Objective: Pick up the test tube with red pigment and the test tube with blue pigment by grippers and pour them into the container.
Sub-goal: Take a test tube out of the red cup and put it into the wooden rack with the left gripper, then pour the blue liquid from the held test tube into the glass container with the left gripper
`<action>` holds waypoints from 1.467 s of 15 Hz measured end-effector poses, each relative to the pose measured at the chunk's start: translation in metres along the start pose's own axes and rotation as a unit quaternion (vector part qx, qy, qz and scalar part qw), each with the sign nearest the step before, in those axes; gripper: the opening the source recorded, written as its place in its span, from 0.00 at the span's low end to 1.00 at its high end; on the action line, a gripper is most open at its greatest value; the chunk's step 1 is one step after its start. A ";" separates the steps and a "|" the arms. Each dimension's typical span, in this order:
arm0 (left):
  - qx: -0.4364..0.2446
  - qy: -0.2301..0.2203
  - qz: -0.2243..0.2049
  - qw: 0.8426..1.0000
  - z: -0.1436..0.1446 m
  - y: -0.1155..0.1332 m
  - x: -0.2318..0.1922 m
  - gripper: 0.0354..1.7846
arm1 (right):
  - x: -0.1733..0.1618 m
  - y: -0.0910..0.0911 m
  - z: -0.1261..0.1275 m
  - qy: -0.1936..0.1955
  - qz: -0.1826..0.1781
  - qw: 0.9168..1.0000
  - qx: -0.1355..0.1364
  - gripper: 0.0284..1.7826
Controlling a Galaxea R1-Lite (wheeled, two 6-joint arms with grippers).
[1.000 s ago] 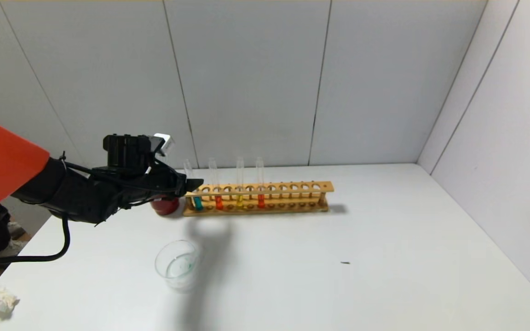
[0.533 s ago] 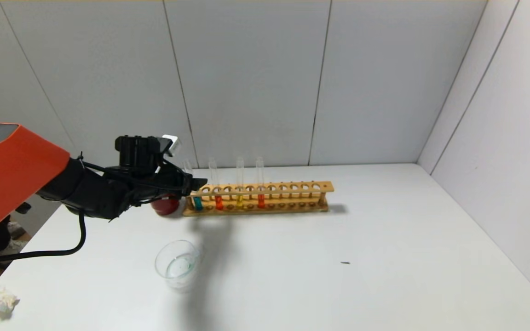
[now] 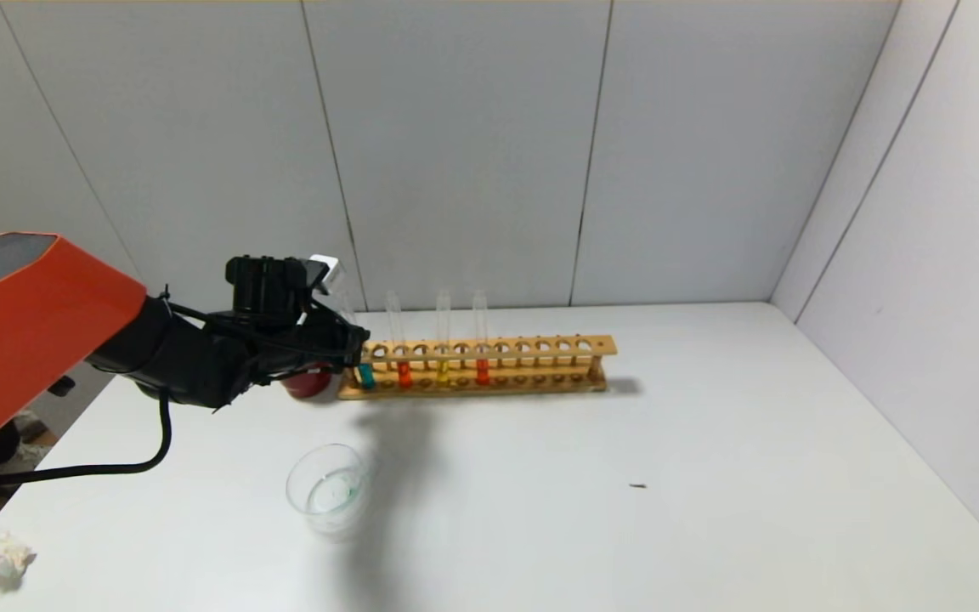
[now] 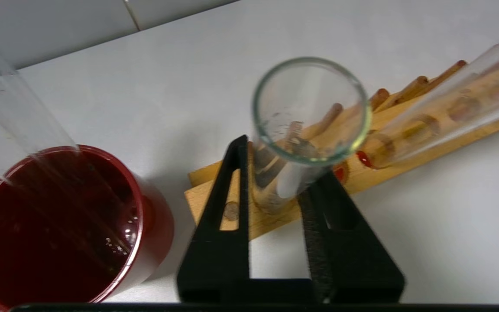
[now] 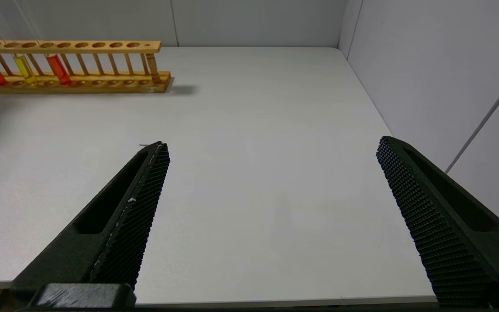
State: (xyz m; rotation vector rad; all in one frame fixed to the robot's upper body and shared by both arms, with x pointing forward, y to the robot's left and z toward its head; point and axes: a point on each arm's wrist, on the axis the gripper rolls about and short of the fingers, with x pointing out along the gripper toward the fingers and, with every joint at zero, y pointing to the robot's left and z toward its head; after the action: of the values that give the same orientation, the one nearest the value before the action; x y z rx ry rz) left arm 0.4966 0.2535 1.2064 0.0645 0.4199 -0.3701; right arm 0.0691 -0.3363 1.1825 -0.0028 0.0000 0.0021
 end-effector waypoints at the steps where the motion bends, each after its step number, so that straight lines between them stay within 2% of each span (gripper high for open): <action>1: 0.000 0.000 0.000 1.000 0.000 0.000 0.000 0.16 | 0.000 0.000 0.000 0.000 0.000 1.000 0.000 0.98; 7: 0.002 -0.012 0.000 1.000 0.007 -0.001 -0.006 0.16 | 0.000 0.000 0.000 0.000 0.000 1.000 0.000 0.98; 19: 0.021 -0.083 0.006 0.996 0.076 -0.011 -0.072 0.16 | 0.000 0.000 0.000 0.000 0.000 1.000 0.000 0.98; 22: 0.022 -0.087 0.006 0.996 0.086 -0.015 -0.098 0.16 | 0.000 0.000 0.000 0.000 0.000 1.000 0.000 0.98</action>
State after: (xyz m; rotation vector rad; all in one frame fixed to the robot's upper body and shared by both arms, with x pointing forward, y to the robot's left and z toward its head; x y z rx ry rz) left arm 0.4417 0.2607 1.3254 0.0770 0.2399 -0.3704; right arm 0.0691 -0.3363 1.1825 -0.0028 0.0000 0.0030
